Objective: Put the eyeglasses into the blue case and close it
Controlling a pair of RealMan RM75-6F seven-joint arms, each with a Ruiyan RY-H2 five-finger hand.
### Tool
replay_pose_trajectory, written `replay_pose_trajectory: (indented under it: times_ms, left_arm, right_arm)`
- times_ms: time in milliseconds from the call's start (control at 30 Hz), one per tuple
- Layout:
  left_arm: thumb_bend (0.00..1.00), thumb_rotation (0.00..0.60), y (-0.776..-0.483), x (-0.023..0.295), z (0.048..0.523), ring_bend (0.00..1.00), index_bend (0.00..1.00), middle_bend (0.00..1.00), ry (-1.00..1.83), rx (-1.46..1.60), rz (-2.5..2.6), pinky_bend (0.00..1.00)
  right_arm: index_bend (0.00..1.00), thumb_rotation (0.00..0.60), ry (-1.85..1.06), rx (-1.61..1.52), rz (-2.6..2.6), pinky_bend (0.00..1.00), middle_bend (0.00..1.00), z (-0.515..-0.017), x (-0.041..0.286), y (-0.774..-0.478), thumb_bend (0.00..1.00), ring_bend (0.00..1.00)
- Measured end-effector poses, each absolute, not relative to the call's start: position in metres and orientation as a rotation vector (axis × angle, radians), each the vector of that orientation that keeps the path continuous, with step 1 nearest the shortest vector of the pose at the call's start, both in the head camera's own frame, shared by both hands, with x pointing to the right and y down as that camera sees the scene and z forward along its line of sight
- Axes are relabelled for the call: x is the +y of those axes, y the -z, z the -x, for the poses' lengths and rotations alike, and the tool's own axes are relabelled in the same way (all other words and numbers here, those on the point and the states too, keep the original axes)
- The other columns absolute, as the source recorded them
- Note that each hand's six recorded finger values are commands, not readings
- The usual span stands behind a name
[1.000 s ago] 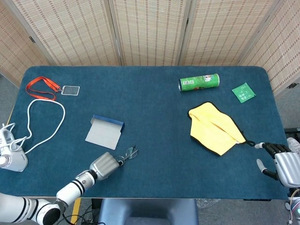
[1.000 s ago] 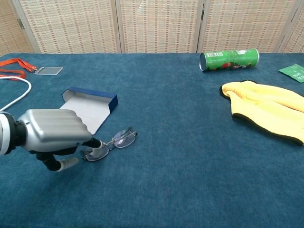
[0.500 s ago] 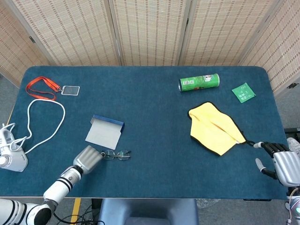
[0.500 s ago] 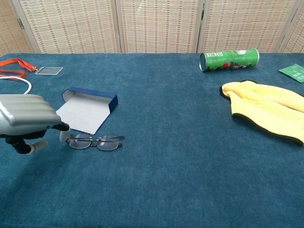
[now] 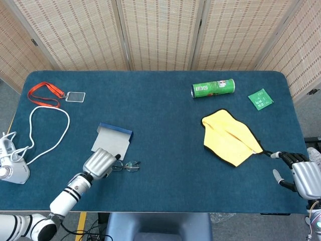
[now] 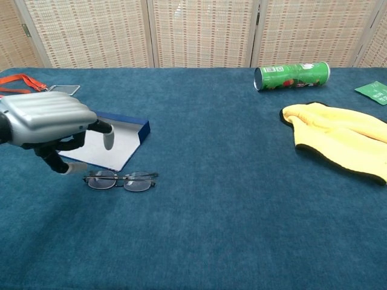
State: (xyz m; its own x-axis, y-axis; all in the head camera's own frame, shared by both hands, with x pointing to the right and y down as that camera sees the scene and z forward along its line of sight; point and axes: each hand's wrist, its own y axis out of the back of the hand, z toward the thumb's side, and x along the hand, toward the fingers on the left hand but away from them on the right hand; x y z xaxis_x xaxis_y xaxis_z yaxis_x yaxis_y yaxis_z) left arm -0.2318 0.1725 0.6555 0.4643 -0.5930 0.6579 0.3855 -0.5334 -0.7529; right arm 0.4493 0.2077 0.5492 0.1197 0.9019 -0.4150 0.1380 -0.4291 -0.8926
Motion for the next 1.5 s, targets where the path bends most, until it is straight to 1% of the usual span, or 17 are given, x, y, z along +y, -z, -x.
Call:
replay_pose_trajectory:
  times_ms: [233, 433, 767, 933, 1033, 1167, 1500]
  left_arm:
    - [0.36, 0.6, -0.68, 0.171, 0.218, 0.96, 0.38, 0.96, 1.283, 0.211, 1.799, 1.0]
    - [0.36, 0.6, -0.689, 0.176, 0.211, 0.96, 0.38, 0.96, 1.302, 0.169, 1.804, 1.0]
    - [0.36, 0.6, -0.687, 0.198, 0.202, 0.96, 0.41, 0.96, 1.294, 0.083, 1.848, 1.0]
    - [0.36, 0.6, -0.679, 0.205, 0.198, 0.96, 0.41, 0.96, 1.267, 0.075, 1.862, 1.0]
    - [0.36, 0.6, -0.676, 0.203, 0.197, 0.96, 0.4, 0.96, 1.252, 0.095, 1.852, 1.0]
    - [0.36, 0.6, -0.68, 0.196, 0.2, 0.96, 0.39, 0.96, 1.255, 0.125, 1.82, 1.0]
    - [0.36, 0.6, -0.7, 0.193, 0.209, 0.96, 0.44, 0.96, 1.288, 0.138, 1.789, 1.0]
  right_arm:
    - [0.32, 0.6, -1.382, -1.03, 1.69, 0.31, 0.38, -0.453, 0.211, -0.548, 0.39, 0.39]
    - [0.32, 0.6, -1.384, -1.036, 1.686, 0.31, 0.39, -0.455, 0.212, -0.547, 0.39, 0.39]
    - [0.32, 0.6, -1.384, -1.039, 1.685, 0.31, 0.39, -0.456, 0.212, -0.546, 0.39, 0.39]
    - [0.32, 0.6, -1.386, -1.039, 1.682, 0.31, 0.39, -0.457, 0.213, -0.546, 0.39, 0.39]
    - [0.32, 0.6, -1.386, -1.04, 1.683, 0.31, 0.39, -0.457, 0.213, -0.546, 0.39, 0.39]
    - [0.32, 0.6, -1.388, -1.041, 1.683, 0.31, 0.39, -0.457, 0.214, -0.546, 0.39, 0.39]
    - [0.32, 0.6, -1.391, -1.042, 1.68, 0.31, 0.39, -0.458, 0.214, -0.545, 0.39, 0.39]
